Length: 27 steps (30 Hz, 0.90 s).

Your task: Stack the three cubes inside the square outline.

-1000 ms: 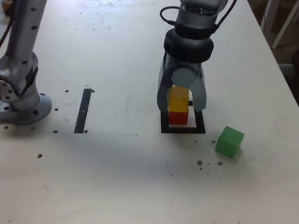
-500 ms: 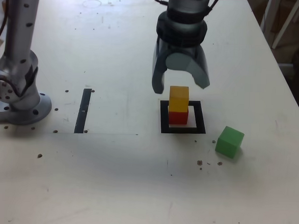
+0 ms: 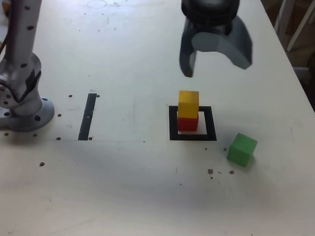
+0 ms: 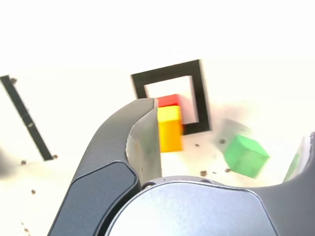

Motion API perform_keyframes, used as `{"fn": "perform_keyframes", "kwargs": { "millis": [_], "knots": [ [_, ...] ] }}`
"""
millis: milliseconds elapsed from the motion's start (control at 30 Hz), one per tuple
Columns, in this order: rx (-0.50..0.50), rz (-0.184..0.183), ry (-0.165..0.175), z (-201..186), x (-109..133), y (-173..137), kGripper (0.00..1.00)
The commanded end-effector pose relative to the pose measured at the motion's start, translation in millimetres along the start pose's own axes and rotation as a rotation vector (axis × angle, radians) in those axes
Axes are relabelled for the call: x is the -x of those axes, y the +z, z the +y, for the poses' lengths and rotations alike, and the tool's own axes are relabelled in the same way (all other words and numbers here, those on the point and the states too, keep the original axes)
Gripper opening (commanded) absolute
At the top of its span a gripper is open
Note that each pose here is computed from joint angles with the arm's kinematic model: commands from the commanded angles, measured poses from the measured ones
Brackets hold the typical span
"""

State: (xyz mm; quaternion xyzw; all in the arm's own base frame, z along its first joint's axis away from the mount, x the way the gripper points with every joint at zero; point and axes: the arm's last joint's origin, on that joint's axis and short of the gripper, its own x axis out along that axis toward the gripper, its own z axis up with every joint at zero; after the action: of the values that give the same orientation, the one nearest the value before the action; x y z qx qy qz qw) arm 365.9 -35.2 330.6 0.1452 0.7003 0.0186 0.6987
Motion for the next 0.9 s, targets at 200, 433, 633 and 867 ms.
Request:
{"fn": "perform_keyframes", "kwargs": {
  "millis": [200,433,633,867],
  "knots": [
    [-0.127,-0.083,0.05,-15.9,15.6,29.1,1.0],
    [-0.205,-0.086,0.029,-28.7,10.4,46.5,1.0],
    [-0.261,-0.052,-0.024,-41.5,-6.5,57.9,0.99],
    [-0.298,-0.001,-0.067,-57.4,-24.9,66.1,0.98]
  ]
}}
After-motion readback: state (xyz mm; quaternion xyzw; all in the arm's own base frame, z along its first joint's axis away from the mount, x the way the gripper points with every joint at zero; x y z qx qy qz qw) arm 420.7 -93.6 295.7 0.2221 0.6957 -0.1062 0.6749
